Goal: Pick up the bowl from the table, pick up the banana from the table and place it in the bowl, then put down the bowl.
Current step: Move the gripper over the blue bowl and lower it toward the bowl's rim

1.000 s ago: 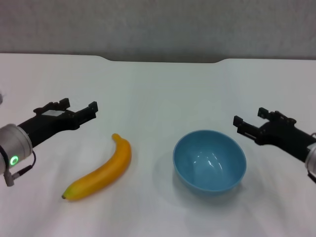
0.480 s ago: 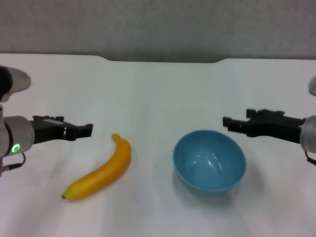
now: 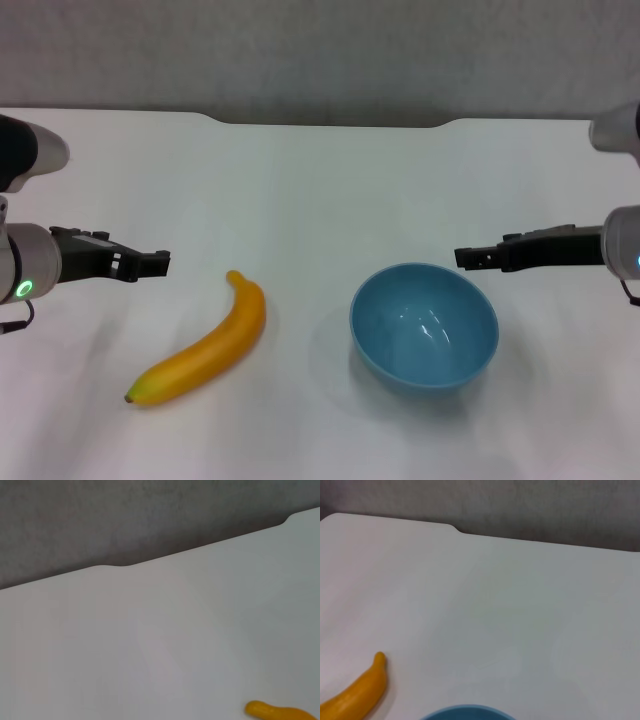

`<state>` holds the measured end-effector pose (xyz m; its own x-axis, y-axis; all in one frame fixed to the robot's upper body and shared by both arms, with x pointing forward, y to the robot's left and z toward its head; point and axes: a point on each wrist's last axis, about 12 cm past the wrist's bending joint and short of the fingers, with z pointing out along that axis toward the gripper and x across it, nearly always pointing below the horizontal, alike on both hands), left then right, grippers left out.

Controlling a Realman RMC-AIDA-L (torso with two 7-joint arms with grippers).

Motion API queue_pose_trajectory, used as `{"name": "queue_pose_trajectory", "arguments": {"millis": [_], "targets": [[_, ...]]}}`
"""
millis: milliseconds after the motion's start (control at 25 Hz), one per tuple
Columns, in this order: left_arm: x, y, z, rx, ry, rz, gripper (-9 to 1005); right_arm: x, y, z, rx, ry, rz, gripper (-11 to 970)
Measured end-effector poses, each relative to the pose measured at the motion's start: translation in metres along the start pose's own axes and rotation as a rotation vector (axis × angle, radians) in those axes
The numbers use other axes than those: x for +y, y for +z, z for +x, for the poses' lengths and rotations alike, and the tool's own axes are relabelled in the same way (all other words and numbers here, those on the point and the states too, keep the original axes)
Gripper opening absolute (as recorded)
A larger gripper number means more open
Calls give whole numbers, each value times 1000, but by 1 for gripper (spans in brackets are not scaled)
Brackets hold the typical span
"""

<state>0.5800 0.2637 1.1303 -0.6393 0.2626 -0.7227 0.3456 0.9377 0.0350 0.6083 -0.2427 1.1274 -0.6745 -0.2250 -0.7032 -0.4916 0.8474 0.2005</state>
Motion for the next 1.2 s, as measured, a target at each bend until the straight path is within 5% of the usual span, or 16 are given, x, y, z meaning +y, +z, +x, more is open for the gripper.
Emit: {"name": "queue_pose_trajectory", "arguments": {"millis": [600, 1200], "targets": [[1, 1, 0, -7, -5, -8, 856, 1, 28, -7, 269, 5, 27, 851], [1, 7, 3, -5, -11, -10, 852, -1, 50, 3, 290, 20, 62, 850]]}}
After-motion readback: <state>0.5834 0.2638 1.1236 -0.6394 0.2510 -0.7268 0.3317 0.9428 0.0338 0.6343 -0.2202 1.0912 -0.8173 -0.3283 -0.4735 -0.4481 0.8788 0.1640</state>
